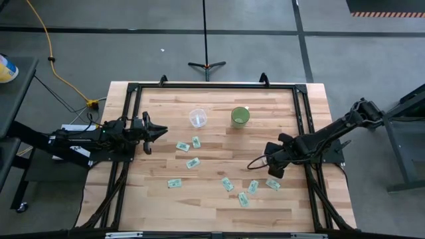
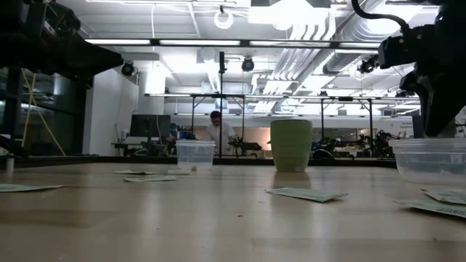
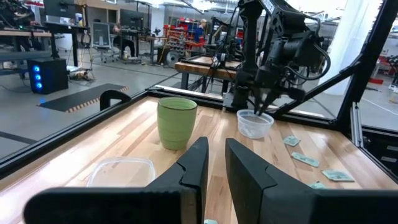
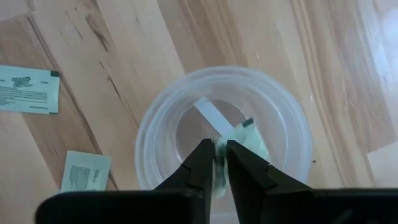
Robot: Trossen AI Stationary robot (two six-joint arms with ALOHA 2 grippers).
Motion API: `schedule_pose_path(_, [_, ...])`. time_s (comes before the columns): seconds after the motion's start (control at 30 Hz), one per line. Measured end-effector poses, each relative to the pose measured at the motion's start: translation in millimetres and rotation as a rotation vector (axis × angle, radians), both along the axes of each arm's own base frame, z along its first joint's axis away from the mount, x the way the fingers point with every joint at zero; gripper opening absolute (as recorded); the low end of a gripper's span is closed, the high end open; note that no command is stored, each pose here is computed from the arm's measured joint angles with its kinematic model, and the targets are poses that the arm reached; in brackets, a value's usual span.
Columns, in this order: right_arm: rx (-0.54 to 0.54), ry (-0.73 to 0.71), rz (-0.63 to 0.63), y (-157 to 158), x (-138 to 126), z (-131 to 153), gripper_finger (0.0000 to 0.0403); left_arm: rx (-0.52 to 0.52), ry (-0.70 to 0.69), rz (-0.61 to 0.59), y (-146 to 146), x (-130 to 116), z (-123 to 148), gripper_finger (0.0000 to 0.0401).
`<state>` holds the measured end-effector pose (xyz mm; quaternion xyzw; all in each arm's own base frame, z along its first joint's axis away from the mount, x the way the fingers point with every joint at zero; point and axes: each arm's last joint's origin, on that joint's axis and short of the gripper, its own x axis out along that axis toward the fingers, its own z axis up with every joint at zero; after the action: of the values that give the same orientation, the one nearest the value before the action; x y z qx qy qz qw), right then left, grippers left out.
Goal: Pick and place items into bin
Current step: Put the white sweetener packet into the right transparent bin
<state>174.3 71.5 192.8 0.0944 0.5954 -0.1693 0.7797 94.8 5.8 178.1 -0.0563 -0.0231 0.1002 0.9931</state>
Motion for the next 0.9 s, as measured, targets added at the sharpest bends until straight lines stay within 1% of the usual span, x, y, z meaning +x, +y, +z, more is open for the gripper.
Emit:
schedule_pose_path(0.27, [0.009,-0.019,0.0,0.8,1.9,0.6,0.0104,0.0,0.0,0.0,0.0,0.0,0.0,0.0092])
schedule_pose_path(0.37, [0.031,-0.071,0.0,3.7,8.3,8.7,0.0121,0.0,0.0,0.001,0.0,0.0,0.0,0.0092])
schedule_pose_path(0.47, [0.044,-0.159,0.022,7.7,18.2,22.2,0.0131,0.0,0.0,0.001,0.0,0.0,0.0,0.0092])
schedule_pose_path(0.57, [0.059,-0.309,0.077,13.5,32.9,37.9,0.0135,0.0,0.0,0.001,0.0,0.0,0.0,0.0092])
schedule_pose_path(0.7, [0.079,-0.499,0.216,21.9,50.2,48.6,0.0135,0.0,0.0,0.001,0.0,0.0,0.0,0.0092])
schedule_pose_path(0.8, [0.078,-0.535,0.325,29.7,57.9,47.0,0.0136,0.0,0.001,0.001,0.0,0.0,-0.1,0.0092])
schedule_pose_path(0.9, [0.065,-0.515,0.375,36.7,63.0,38.5,0.0136,0.0,0.002,0.0,0.0,0.0,-0.2,0.0092])
